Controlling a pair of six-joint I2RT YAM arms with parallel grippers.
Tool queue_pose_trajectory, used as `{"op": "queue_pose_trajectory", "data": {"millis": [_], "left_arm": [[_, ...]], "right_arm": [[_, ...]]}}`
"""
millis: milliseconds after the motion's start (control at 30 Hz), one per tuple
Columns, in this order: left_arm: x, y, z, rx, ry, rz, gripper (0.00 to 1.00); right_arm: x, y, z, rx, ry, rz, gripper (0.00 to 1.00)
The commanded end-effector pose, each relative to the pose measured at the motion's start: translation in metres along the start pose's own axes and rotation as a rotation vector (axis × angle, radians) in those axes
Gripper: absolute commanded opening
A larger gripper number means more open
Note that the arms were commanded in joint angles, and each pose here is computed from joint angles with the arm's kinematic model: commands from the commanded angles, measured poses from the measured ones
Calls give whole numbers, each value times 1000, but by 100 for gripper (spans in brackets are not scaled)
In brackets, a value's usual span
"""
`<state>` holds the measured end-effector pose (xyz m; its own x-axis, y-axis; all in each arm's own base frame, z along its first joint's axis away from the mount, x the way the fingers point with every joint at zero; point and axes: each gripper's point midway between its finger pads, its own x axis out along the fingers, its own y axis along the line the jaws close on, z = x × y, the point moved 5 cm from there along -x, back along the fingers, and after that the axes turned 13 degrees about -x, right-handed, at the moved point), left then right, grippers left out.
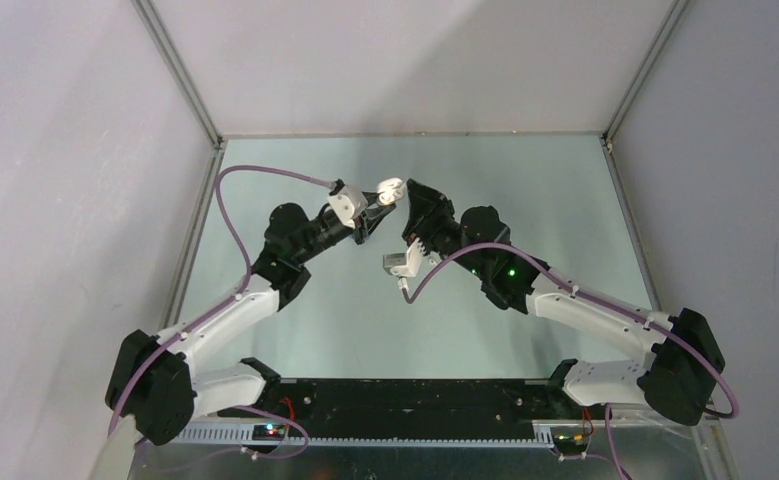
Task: Insert the wireless bluetooth earbuds into the charging case
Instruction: Place the earbud in the charging case.
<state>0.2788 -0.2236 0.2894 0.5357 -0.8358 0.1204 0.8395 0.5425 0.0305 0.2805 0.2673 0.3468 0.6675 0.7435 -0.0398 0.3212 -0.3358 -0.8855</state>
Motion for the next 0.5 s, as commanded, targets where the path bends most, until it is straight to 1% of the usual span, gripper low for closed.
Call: {"op": "queue_pose_trajectory", "data": {"millis": [0,367,400,467], "left_arm": [[5,-4,41,8,-107,-9,0],[10,0,40,-38,-96,15,0],[11,1,39,-42,-91,17,0],[12,3,36,-45,-80,27,0]], "right_arm": [[1,-12,-5,-38,17,3,0],[1,-8,4,-71,-27,43,0],[1,-8,6,-74,-33,48,1],[2,-10,7,-82,-42,55,5]]}}
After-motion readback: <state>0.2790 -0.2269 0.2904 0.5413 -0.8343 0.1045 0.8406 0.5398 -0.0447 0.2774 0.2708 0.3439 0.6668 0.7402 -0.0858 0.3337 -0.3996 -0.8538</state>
